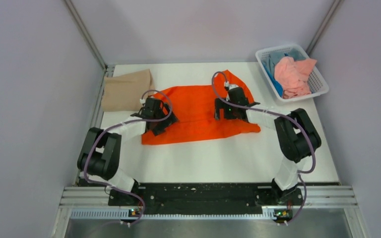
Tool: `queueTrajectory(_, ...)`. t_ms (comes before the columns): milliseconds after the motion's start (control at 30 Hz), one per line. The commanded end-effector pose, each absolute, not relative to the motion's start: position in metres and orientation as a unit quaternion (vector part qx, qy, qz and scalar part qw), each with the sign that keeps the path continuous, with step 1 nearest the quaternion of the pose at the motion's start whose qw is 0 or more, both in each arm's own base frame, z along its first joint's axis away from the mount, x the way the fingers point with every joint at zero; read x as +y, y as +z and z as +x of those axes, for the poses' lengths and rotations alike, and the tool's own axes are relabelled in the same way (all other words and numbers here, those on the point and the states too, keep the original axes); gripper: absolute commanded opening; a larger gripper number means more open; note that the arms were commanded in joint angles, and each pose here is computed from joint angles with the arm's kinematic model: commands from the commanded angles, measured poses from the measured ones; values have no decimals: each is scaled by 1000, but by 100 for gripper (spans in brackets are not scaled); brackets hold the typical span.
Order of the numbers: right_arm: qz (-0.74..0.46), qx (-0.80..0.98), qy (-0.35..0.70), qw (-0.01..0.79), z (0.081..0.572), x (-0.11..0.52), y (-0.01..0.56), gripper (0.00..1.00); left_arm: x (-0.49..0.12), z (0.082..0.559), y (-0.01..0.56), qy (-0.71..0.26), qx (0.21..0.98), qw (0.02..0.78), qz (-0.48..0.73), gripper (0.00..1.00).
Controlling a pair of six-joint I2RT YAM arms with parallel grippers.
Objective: Fold and stack the t-shirts
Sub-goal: Fold the flattened tshirt in 1/3 of the way
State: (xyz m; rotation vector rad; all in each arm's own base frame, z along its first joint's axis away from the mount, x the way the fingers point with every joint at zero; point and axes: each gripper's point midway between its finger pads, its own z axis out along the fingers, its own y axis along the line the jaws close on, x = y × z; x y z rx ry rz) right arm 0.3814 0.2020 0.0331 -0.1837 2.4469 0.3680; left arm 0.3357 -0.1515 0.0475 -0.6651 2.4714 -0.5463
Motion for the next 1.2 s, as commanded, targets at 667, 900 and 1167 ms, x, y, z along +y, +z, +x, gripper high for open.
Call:
queueTrajectory(667,44,956,160,242,161,139,29,92,-145,167,29,-170,937,204,-228,95)
queueTrajectory(900,33,898,168,406,218,140,119,94,-131,239,102,-154,884,372,-239,99)
queueTrajectory(1167,23,871,178,456,237,147,133,98,-135,319,100,-162,883,358,-256,99)
